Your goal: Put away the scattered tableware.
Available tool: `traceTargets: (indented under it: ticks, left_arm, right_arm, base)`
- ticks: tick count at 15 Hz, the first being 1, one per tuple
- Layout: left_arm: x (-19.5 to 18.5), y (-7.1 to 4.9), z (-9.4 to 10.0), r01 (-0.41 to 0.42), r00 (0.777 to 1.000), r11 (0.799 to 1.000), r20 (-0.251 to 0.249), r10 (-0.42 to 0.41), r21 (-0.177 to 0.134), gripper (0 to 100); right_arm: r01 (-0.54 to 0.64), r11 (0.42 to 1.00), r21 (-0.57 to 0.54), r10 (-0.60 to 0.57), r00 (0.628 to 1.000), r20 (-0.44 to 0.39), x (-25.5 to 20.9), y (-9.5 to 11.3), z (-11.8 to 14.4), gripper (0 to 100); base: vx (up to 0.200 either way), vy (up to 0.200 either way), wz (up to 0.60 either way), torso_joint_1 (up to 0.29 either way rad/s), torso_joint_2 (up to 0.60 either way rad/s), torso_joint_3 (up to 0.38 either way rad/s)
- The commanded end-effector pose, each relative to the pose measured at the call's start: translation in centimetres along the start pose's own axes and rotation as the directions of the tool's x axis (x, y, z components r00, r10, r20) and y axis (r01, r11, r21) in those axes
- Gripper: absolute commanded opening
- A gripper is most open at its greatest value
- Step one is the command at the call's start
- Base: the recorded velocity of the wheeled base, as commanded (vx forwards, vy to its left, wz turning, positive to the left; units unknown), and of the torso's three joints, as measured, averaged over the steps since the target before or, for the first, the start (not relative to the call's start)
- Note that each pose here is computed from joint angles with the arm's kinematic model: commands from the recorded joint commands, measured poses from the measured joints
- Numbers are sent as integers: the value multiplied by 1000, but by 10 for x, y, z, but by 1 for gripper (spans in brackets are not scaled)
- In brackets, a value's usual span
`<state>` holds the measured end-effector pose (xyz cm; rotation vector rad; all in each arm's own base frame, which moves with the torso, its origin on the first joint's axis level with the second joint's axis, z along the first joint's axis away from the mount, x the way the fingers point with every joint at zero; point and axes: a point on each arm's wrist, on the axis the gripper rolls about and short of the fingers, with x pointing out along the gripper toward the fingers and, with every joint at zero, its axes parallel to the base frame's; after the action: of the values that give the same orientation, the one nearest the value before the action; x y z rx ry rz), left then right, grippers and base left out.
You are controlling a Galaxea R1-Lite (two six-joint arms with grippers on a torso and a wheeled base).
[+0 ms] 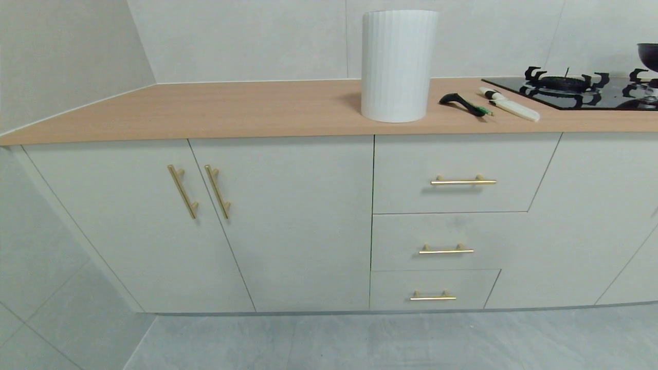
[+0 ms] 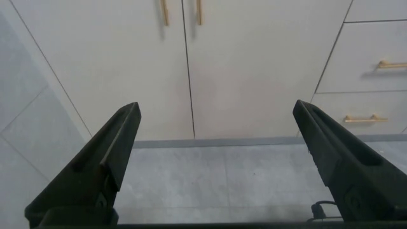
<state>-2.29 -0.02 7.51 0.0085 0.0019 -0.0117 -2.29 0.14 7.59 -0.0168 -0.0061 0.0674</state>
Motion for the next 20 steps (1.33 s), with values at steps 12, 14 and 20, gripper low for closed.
traceTargets:
  ticks: [12, 14, 20]
  left_arm:
    - [0, 0, 0, -1, 1000, 1000, -1, 1, -2, 100]
    - [0, 0, 0, -1, 1000, 1000, -1, 1, -1, 100]
    - [0, 0, 0, -1, 1000, 1000, -1, 1, -2, 100]
  right_arm:
    - [-3, 1000, -5, 3, 1000, -1, 0, 0, 0, 100]
    - [-5, 1000, -5, 5, 1000, -1, 0, 0, 0, 100]
    - [-6, 1000, -6, 6, 1000, -1, 0, 0, 0, 100]
  base:
    - [100, 0, 0, 1, 1, 2]
    - [0, 0, 0, 0, 0, 0]
    - [0, 0, 0, 0, 0, 0]
